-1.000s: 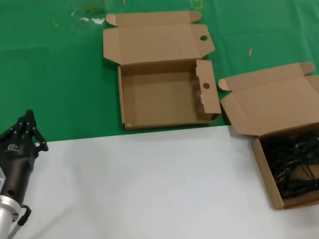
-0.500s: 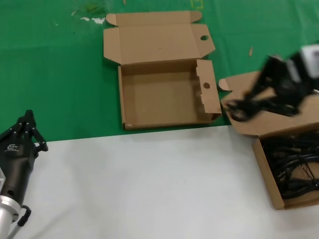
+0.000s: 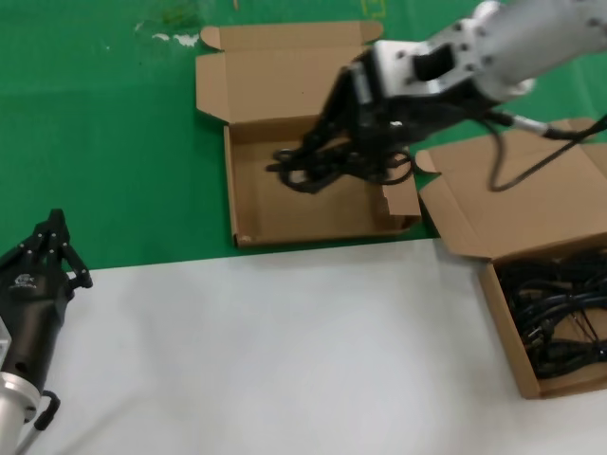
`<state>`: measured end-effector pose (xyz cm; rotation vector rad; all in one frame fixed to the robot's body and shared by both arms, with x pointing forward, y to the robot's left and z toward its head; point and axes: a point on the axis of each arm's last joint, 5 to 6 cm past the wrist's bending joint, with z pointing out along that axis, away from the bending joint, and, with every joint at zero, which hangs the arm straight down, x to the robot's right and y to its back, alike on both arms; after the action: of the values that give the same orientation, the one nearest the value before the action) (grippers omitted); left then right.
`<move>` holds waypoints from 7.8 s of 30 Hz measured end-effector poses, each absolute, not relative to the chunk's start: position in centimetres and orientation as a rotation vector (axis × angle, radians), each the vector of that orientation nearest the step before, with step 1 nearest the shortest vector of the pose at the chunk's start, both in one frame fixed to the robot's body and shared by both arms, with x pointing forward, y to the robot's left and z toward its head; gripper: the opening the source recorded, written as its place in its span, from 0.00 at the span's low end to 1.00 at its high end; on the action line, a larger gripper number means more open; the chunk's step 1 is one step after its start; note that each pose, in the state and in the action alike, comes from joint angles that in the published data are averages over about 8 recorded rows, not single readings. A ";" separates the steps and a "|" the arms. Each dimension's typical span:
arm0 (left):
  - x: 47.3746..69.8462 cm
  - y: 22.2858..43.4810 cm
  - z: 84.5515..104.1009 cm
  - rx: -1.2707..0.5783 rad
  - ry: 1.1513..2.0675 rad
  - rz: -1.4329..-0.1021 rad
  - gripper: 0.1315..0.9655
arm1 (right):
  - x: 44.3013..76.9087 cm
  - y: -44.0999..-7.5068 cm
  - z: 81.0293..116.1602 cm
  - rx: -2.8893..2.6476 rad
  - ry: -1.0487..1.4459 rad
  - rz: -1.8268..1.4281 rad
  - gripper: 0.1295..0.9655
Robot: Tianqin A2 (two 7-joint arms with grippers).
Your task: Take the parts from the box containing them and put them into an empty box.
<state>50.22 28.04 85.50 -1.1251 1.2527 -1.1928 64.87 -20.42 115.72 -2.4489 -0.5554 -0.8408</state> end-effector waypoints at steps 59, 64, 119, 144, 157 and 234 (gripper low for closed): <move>50.2 28.0 85.5 -1.125 1.253 -1.193 0.01 | 66.9 -21.6 106.1 -2.178 -0.348 -1.014 0.70; 50.2 28.0 85.5 -1.125 1.253 -1.193 0.03 | 66.7 -21.5 105.3 -2.142 -0.316 -1.020 0.82; 50.2 28.0 85.5 -1.125 1.253 -1.193 0.97 | 56.6 -24.8 89.9 -1.453 0.717 -1.167 1.00; 50.2 28.0 85.5 -1.125 1.253 -1.193 1.00 | 51.7 -27.6 86.1 -1.288 1.076 -1.232 1.00; 50.2 28.0 85.5 -1.125 1.253 -1.193 1.00 | 51.7 -27.6 86.1 -1.288 1.076 -1.232 1.00; 50.2 28.0 85.5 -1.125 1.253 -1.193 1.00 | 51.7 -27.6 86.1 -1.288 1.076 -1.232 1.00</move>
<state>50.22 28.04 85.50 -1.1251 1.2527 -1.1928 51.67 -27.55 86.07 -1.2875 1.0760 -1.2317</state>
